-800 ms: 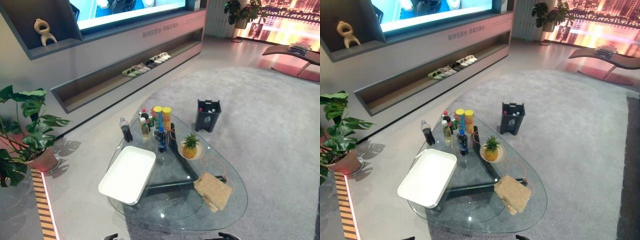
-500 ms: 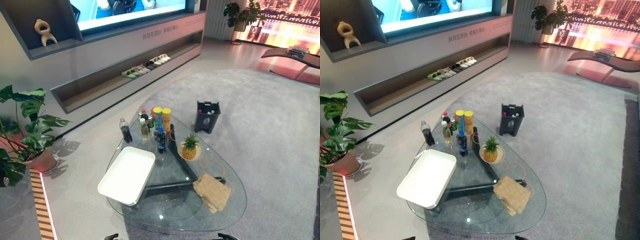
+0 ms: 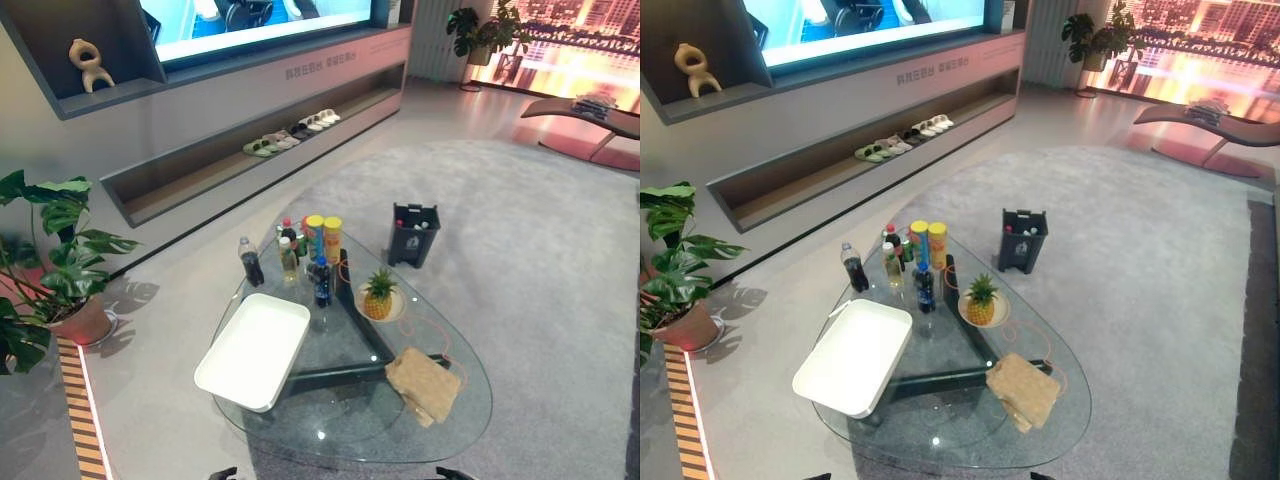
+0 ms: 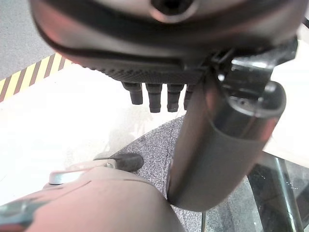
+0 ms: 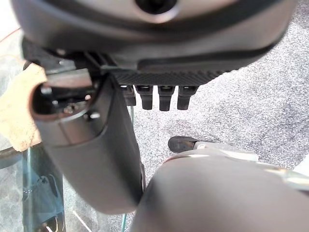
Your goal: Wipe the table with a cloth and put it in the basket.
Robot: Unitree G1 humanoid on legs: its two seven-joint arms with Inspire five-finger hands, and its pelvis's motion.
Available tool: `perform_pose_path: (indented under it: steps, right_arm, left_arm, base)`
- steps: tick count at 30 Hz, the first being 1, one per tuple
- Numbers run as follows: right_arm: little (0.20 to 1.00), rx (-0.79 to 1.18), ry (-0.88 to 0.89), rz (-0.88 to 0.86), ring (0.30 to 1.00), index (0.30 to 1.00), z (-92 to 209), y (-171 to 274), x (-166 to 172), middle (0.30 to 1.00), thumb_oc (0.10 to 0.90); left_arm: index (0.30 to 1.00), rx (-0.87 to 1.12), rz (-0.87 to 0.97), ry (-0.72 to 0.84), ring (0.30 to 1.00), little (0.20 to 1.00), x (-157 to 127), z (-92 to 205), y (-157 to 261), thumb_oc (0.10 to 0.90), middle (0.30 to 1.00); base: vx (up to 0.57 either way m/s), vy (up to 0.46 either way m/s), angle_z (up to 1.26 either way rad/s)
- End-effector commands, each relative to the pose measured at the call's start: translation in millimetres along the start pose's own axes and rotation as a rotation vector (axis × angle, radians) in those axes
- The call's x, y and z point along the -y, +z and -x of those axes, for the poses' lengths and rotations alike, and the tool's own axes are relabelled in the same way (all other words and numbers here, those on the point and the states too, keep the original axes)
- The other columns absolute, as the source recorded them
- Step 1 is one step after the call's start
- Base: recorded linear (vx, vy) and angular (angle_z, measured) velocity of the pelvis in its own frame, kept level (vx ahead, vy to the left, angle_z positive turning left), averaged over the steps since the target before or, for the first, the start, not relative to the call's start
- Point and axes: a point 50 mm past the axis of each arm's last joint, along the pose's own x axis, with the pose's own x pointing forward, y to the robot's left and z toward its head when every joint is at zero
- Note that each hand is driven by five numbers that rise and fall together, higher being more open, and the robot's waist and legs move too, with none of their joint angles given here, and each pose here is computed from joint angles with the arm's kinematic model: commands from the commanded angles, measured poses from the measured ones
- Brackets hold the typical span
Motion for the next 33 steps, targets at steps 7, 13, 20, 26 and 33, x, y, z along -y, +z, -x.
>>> perform_pose_path:
  steps: [7,13,20,26,33]
  right_arm:
    - [0.9,0.034,-0.023,-0.028,0.9,0.9,-0.6,8.4,-0.9,0.9,0.8]
    - [0.9,0.223,0.007,-0.055,0.9,0.9,1.5,45.5,-2.0,0.9,0.8]
    - [0.9,0.438,0.057,-0.111,0.9,0.9,14.0,90.3,-11.9,0.9,0.8]
    - [0.9,0.758,0.069,-0.16,0.9,0.9,56.8,155.3,-25.7,0.9,0.8]
    - [0.9,1.109,-0.003,-0.165,0.9,0.9,110.5,202.9,-20.2,0.9,0.8]
  left_arm:
    - [0.9,0.026,-0.067,-0.005,0.9,0.9,7.9,-1.3,13.4,0.8,0.9]
    - [0.9,0.055,-0.071,0.029,0.9,0.9,1.4,-1.8,18.7,0.8,0.9]
    - [0.9,0.069,-0.084,0.045,0.9,0.9,-2.0,-1.0,15.7,0.8,0.9]
    - [0.9,0.1,-0.064,0.061,0.9,0.9,-2.1,0.2,17.7,0.8,0.9]
    - [0.9,0.147,-0.035,0.073,0.9,0.9,0.0,1.2,25.5,0.8,0.9]
  base:
    - [0.0,0.0,0.0]
    - [0.0,0.0,0.0]
    - [0.0,-0.005,0.0]
    - [-0.02,-0.003,0.0]
    - [-0.02,0.008,0.0]
